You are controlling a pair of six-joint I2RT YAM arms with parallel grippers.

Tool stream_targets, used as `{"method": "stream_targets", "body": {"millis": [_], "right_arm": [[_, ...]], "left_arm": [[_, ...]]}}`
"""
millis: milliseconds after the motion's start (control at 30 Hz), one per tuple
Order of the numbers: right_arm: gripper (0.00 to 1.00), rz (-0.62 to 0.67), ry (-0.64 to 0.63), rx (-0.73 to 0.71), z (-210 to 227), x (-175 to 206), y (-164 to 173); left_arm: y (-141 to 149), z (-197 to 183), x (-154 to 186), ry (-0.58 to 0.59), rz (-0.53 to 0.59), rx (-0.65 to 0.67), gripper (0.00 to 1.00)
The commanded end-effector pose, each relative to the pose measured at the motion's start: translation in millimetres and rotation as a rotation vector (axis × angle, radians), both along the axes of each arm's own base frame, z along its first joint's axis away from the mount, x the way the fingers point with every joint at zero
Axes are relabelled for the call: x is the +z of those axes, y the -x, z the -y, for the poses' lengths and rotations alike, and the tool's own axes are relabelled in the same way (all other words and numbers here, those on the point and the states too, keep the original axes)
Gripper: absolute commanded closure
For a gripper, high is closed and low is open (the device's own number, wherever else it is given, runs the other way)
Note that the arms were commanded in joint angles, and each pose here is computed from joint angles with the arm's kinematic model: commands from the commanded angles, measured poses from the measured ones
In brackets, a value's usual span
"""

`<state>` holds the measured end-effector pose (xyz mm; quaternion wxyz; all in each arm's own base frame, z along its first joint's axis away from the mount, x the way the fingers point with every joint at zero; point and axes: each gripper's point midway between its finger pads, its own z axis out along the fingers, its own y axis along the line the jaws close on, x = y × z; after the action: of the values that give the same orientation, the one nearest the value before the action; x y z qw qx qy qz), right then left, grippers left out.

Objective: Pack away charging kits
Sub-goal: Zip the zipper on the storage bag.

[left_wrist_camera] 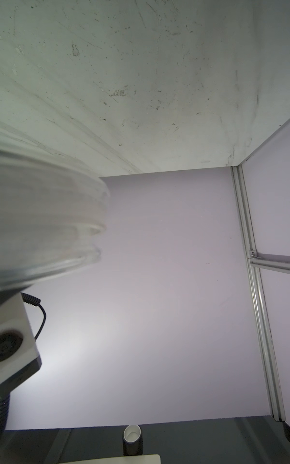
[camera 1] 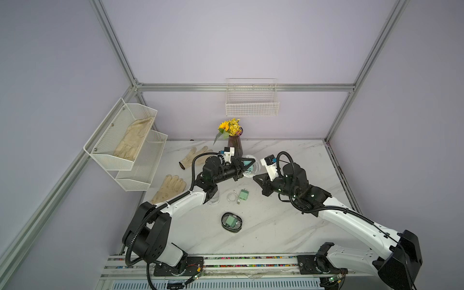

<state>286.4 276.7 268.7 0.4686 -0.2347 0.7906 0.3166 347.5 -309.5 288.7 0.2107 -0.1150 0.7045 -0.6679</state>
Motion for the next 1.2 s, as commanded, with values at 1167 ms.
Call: {"method": "stream_targets", "body": {"millis": [1167], "right_arm": [[1.00, -0.173, 0.431, 0.041, 25, -37, 12]], "left_arm": [[17, -39, 51, -0.040, 0.335, -0.174, 1.00]]}}
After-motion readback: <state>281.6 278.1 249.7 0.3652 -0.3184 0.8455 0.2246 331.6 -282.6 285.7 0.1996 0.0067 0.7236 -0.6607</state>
